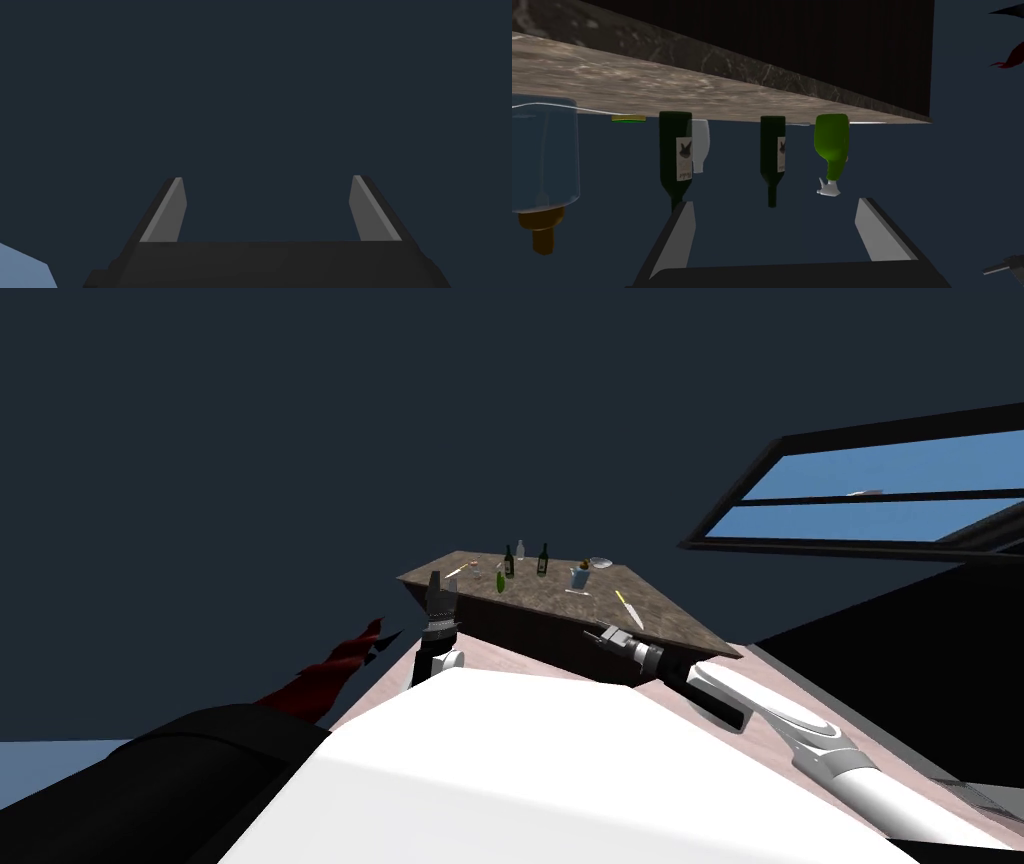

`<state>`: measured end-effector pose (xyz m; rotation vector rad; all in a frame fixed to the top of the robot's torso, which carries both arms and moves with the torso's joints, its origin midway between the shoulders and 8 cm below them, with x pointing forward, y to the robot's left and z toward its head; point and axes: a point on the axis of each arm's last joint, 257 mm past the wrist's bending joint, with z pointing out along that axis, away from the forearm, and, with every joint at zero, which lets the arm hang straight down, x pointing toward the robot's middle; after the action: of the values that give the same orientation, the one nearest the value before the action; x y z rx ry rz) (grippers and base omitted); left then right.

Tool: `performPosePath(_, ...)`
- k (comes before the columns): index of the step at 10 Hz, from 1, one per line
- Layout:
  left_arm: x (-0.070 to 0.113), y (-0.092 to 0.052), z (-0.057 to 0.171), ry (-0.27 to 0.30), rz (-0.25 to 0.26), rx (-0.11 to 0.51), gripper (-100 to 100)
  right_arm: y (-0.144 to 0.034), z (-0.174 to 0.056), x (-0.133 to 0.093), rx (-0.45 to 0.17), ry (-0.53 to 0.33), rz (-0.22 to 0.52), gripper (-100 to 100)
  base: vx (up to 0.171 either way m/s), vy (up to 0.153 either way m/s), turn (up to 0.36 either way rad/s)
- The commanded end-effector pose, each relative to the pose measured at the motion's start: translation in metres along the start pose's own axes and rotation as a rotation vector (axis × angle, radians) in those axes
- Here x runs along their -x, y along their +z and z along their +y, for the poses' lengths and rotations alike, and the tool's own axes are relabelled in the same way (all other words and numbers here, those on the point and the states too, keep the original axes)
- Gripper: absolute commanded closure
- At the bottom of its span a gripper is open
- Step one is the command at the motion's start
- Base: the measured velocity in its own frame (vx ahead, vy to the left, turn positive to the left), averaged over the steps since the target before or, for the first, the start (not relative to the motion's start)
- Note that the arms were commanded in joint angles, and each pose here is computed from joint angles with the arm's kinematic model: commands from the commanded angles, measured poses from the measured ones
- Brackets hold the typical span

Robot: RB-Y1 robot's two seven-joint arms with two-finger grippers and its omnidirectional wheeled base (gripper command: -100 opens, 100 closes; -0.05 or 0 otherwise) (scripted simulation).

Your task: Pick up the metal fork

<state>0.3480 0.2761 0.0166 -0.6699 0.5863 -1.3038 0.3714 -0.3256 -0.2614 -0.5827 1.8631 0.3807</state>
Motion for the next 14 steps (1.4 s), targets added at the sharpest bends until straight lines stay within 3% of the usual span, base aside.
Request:
performPosePath(1, 0.0, 0.0, 0.0, 0.0, 0.0, 0.0, 0, -0.009, -0.018, -0.018, -0.013, -0.054, 0.071, -100, 0.002, 0.033, 0.202)
performPosePath(2, 0.0, 0.0, 0.0, 0.0, 0.0, 0.0, 0, -0.011, -0.02, -0.018, -0.011, -0.067, 0.081, -100, 0.008, 0.028, 0.098)
performPosePath(5, 0.0, 0.0, 0.0, 0.0, 0.0, 0.0, 0, -0.036, -0.055, -0.05, -0.033, -0.156, 0.212, -100, 0.019, 0.039, 0.181)
performPosePath(6, 0.0, 0.0, 0.0, 0.0, 0.0, 0.0, 0, -0.039, -0.059, -0.049, -0.032, -0.172, 0.224, -100, 0.02, 0.03, 0.107)
performPosePath(9, 0.0, 0.0, 0.0, 0.0, 0.0, 0.0, 0, -0.071, -0.095, -0.074, -0.051, -0.252, 0.354, -100, 0.031, 0.035, 0.168)
performPosePath(10, 0.0, 0.0, 0.0, 0.0, 0.0, 0.0, 0, -0.072, -0.098, -0.075, -0.054, -0.255, 0.36, -100, 0.027, 0.028, 0.137)
performPosePath(12, 0.0, 0.0, 0.0, 0.0, 0.0, 0.0, 0, -0.107, -0.13, -0.095, -0.071, -0.313, 0.48, -100, 0.049, 0.033, 0.264)
performPosePath(13, 0.0, 0.0, 0.0, 0.0, 0.0, 0.0, 0, -0.111, -0.134, -0.096, -0.078, -0.315, 0.488, -100, 0.052, 0.017, 0.14)
performPosePath(14, 0.0, 0.0, 0.0, 0.0, 0.0, 0.0, 0, -0.131, -0.15, -0.106, -0.091, -0.336, 0.548, -100, 0.055, 0.022, 0.223)
